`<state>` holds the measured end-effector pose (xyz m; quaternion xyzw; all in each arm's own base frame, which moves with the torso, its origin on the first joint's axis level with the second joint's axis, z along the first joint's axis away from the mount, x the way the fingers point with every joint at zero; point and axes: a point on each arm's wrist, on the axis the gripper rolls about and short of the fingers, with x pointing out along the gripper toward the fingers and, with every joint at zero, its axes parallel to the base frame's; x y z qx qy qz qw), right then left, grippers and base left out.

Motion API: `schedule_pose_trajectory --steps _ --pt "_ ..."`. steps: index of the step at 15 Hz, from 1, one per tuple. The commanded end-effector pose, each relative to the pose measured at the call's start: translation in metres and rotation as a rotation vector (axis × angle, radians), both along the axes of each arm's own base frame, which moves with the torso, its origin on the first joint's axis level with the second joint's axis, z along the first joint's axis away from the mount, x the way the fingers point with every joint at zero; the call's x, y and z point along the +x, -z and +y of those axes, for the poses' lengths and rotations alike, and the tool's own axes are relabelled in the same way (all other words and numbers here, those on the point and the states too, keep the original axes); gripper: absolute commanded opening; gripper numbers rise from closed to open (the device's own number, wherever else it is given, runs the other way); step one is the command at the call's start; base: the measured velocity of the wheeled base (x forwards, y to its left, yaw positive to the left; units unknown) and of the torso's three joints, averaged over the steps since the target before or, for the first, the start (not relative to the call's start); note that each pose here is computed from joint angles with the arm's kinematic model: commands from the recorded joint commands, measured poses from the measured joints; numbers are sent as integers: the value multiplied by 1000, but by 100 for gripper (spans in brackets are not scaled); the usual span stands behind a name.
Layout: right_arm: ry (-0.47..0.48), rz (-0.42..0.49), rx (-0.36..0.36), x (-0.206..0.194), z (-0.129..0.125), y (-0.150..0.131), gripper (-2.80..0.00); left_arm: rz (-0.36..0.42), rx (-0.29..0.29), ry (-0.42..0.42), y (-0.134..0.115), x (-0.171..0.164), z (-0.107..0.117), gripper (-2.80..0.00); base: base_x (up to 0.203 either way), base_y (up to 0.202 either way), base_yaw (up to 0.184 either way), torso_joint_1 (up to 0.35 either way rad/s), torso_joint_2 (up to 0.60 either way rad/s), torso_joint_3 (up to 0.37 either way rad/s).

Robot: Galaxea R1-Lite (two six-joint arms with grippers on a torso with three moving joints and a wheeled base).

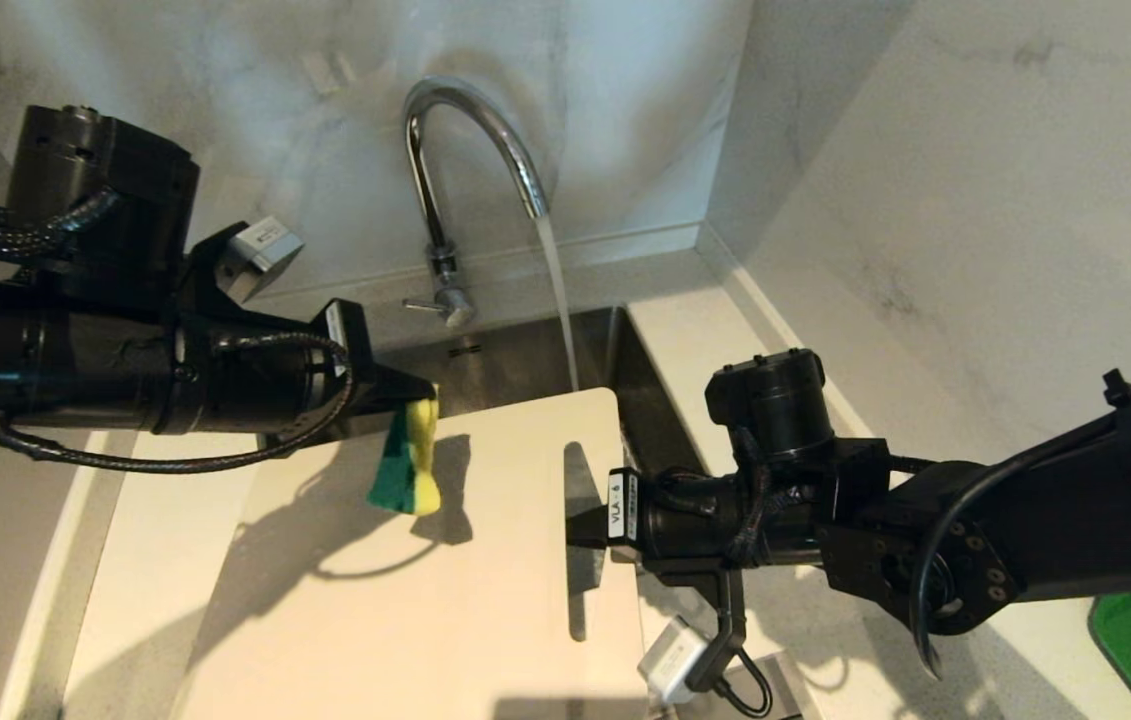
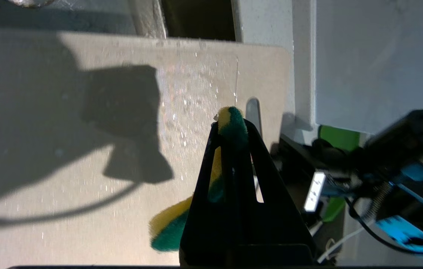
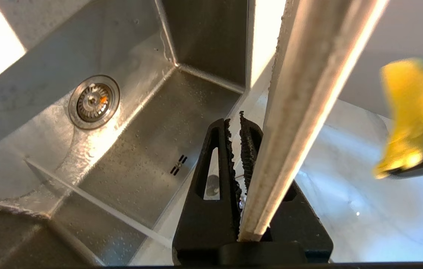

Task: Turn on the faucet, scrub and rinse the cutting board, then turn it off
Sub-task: Scrub the cutting board underwater

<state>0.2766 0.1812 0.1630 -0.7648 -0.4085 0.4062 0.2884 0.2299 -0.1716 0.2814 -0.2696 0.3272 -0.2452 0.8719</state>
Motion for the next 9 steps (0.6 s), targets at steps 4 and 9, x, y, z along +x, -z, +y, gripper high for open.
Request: schedule_pose_trajectory --steps 4,9 --pt "-8 -16 1 -4 -3 -3 -280 32 84 -13 30 25 -18 -280 0 0 0 0 0 0" --pt "-5 -21 10 -7 -4 -8 -280 6 102 -36 35 42 -27 -280 0 0 0 0 0 0"
